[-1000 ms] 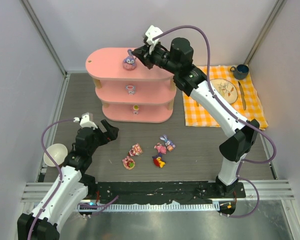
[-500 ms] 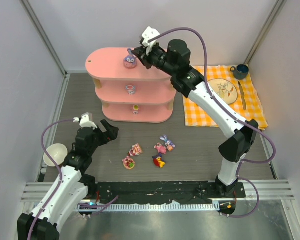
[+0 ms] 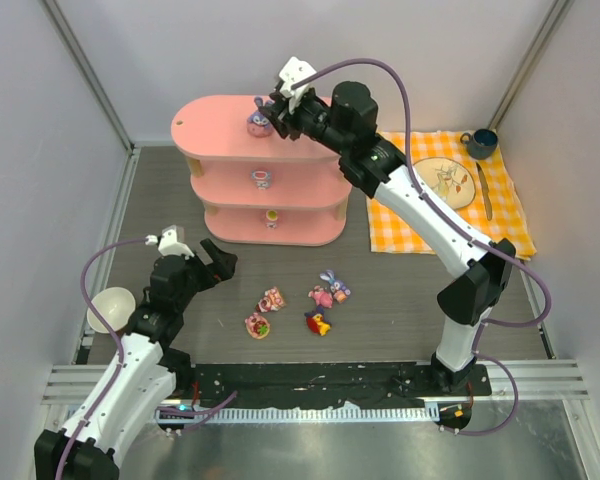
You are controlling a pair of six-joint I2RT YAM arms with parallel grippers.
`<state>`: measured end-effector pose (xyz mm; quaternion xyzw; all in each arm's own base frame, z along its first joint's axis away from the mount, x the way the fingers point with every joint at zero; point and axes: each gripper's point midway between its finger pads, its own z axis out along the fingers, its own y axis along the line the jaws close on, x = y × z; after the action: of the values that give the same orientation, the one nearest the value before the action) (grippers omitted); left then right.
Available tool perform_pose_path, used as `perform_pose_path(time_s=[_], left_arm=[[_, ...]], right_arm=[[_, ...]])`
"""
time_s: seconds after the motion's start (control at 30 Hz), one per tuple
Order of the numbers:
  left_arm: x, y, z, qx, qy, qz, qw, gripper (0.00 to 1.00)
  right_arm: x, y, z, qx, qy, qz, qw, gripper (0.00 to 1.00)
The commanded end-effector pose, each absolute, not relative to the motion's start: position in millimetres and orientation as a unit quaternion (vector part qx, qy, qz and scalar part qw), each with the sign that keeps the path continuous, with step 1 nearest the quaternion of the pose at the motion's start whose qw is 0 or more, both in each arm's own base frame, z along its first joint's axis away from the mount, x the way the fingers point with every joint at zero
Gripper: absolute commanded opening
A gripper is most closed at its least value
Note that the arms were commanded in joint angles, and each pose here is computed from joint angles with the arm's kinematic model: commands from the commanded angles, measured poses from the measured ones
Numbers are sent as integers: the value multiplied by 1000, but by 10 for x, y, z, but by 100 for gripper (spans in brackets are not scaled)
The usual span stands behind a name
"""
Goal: Place and organize the plastic toys onto the shelf
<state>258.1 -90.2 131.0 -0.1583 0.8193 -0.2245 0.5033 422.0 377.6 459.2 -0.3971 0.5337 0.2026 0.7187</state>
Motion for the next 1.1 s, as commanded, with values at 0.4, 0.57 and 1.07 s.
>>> perform_pose_path(time_s=[0.4, 0.57, 1.07], left_arm=[[2593, -924, 1410, -153, 807, -236, 519, 100], [2577, -923, 1456, -153, 805, -238, 521, 100], [2514, -965, 1312, -151, 824, -240, 491, 100]], right_arm=[[3943, 3585, 5291, -362, 474, 209, 775, 56], [3754, 3389, 5555, -336, 458, 214, 795, 60], [2526, 2567, 4084, -193, 621, 193, 735, 64]])
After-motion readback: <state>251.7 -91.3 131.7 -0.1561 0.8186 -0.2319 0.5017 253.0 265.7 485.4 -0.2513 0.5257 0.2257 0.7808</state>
